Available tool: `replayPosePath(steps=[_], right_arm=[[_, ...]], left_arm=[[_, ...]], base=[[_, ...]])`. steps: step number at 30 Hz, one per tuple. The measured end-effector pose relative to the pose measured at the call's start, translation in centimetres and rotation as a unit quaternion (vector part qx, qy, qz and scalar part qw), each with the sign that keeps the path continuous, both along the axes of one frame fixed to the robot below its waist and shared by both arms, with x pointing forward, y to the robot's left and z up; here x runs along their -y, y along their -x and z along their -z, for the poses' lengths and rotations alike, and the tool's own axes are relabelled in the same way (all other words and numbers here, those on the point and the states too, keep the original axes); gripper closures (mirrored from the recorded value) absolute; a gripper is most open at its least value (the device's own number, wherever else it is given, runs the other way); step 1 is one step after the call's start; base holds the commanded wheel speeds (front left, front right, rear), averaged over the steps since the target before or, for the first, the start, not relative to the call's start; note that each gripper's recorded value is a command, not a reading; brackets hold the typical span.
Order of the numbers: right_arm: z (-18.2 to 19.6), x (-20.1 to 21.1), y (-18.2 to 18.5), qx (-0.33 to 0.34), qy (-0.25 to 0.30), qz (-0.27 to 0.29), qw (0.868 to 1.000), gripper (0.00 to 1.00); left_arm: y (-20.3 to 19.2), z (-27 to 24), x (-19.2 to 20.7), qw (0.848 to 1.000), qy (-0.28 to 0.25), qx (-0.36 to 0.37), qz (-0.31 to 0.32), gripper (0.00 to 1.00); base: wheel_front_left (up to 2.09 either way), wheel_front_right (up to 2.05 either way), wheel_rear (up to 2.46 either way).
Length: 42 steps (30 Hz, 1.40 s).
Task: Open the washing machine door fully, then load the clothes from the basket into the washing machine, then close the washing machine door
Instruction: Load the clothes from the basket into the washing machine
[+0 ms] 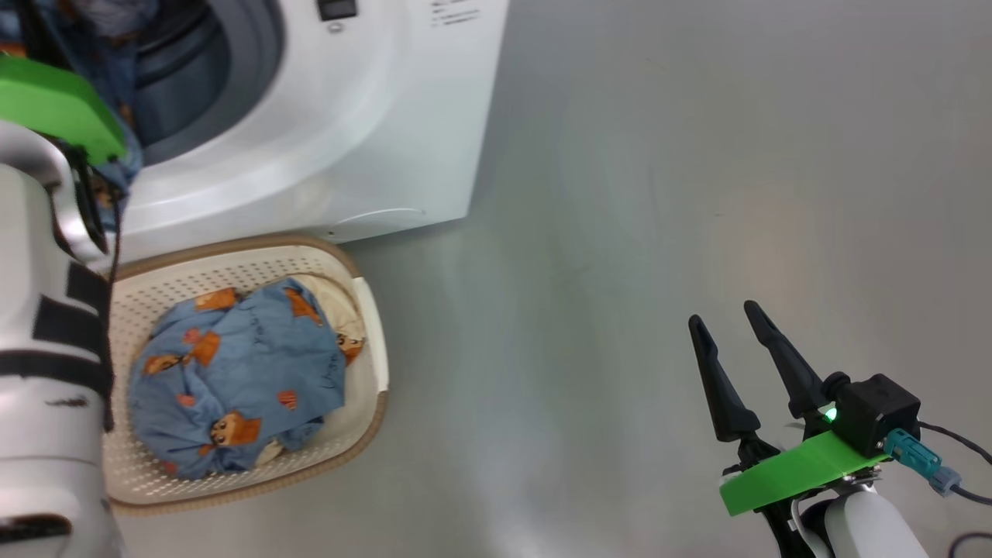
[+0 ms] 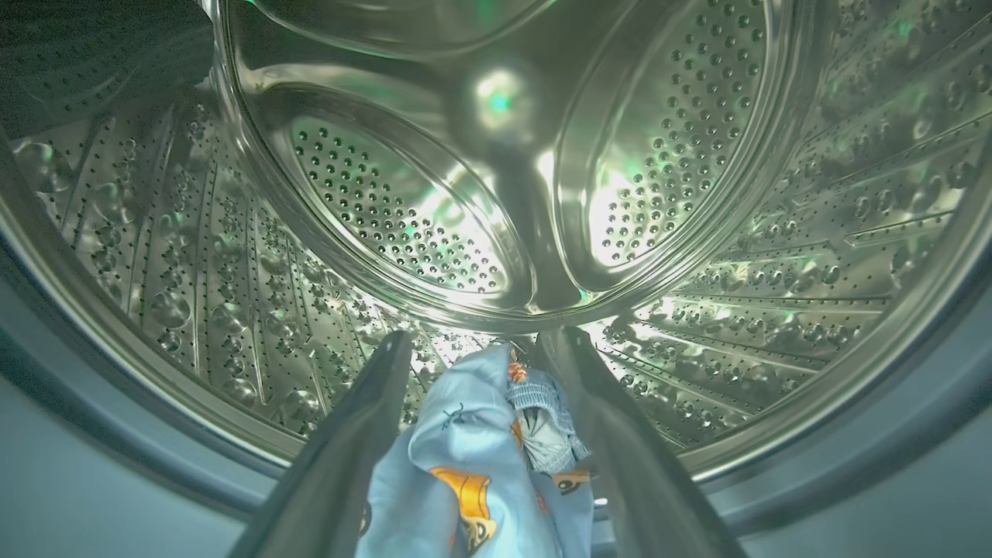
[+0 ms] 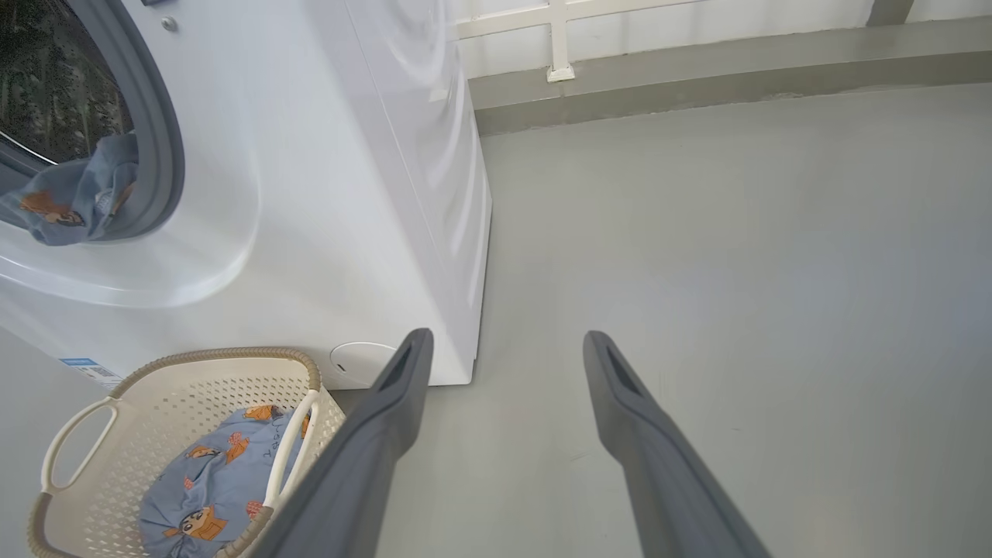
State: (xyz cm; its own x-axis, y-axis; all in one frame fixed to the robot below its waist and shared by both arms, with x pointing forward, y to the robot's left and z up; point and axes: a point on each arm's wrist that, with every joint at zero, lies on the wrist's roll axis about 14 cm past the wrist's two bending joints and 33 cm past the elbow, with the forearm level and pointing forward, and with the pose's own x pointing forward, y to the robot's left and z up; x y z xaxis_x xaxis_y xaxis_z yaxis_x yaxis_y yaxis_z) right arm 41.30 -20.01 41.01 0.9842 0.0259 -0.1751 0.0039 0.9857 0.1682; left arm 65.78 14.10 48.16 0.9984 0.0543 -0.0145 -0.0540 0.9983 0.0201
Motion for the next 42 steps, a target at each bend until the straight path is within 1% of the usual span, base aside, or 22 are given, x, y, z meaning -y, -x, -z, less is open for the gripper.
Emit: replayPosePath(steps=[7, 10, 14, 19, 25, 32, 42], right_arm=[[-0.1, -1.8, -0.5, 0.006, -0.013, -0.023, 1.000, 0.00], [-0.4, -2.4, -0.8, 0.012, -0.017, -0.031, 0.999, 0.00], [-1.0, -3.1, -1.1, 0.020, -0.019, -0.043, 0.999, 0.00], [-1.7, -3.6, -1.3, 0.030, -0.016, -0.054, 0.998, 0.00], [-2.4, -3.8, -1.2, 0.039, -0.015, -0.059, 0.997, 0.00], [-2.9, -3.6, -0.2, 0.041, -0.012, -0.057, 0.997, 0.00], [-3.6, -3.3, 0.1, 0.050, -0.010, -0.054, 0.997, 0.00]], left_arm=[[2.6, -0.6, -0.6, 1.000, 0.003, 0.013, 0.009, 0.00], [4.0, -0.5, -0.2, 1.000, 0.005, 0.014, 0.021, 0.00], [6.1, -0.3, -0.1, 0.999, 0.006, 0.015, 0.028, 0.00], [8.5, 0.3, -0.8, 0.999, 0.003, 0.010, 0.030, 0.00], [11.3, 1.1, -1.6, 1.000, 0.008, 0.006, 0.026, 0.00], [15.9, 3.4, -2.0, 0.999, 0.020, -0.025, 0.025, 0.00], [20.2, 3.9, -1.9, 0.998, 0.038, -0.029, 0.026, 0.00]], base=[[0.00, 0.00, 0.00], [0.00, 0.00, 0.00], [0.00, 0.00, 0.00], [0.00, 0.00, 0.00], [0.00, 0.00, 0.00], [0.00, 0.00, 0.00], [0.00, 0.00, 0.00]])
